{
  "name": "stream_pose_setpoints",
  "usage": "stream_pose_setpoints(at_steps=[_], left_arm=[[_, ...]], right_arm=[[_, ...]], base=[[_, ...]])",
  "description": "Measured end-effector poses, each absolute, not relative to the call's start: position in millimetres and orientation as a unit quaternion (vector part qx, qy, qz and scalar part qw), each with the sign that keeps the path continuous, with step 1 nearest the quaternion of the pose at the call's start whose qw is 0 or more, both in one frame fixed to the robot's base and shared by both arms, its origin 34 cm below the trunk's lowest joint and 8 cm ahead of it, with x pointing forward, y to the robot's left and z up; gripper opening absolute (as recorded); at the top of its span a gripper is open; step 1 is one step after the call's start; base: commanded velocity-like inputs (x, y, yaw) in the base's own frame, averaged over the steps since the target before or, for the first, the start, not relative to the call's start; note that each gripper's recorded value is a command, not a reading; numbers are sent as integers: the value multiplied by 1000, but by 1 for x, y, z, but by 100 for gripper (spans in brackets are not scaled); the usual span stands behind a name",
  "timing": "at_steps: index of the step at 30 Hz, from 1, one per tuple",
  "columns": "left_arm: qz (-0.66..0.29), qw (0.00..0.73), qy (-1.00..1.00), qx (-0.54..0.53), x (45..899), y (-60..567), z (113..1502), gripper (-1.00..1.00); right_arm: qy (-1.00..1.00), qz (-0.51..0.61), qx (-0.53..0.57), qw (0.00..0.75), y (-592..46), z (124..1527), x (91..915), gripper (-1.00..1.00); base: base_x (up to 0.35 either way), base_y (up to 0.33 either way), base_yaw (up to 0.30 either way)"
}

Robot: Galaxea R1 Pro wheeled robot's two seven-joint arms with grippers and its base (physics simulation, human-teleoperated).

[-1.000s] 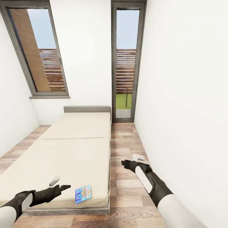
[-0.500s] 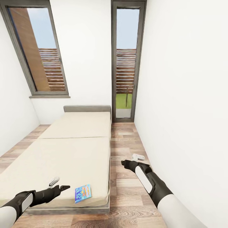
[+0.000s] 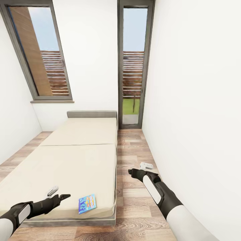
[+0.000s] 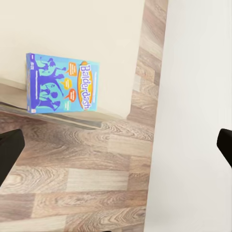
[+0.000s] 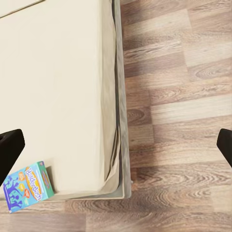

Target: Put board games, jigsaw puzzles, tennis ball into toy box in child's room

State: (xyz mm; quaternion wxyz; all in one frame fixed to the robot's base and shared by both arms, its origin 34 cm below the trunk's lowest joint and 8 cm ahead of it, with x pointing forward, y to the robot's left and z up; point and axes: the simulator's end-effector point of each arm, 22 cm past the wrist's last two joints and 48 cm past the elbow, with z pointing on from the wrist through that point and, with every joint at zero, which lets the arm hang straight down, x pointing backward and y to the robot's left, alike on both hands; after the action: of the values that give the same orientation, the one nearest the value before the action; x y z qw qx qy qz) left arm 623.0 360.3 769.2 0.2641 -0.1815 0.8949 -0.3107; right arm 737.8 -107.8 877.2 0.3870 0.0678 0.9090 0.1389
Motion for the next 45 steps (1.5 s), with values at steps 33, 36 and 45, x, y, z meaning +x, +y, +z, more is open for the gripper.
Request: stream_pose_setpoints(at_steps=[33, 36, 45], left_arm=[[-380, 289, 838, -265, 645, 327, 735, 100], [-381, 288, 837, -267, 645, 327, 731, 100], [-380, 288, 836, -271, 644, 332, 718, 100]], right_arm=[[888, 144, 120, 420, -134, 848, 760, 100], [887, 144, 122, 421, -138, 844, 761, 100], [881, 158, 145, 422, -142, 835, 764, 100]], base=[[0, 0, 0], [0, 0, 0], [0, 0, 0]])
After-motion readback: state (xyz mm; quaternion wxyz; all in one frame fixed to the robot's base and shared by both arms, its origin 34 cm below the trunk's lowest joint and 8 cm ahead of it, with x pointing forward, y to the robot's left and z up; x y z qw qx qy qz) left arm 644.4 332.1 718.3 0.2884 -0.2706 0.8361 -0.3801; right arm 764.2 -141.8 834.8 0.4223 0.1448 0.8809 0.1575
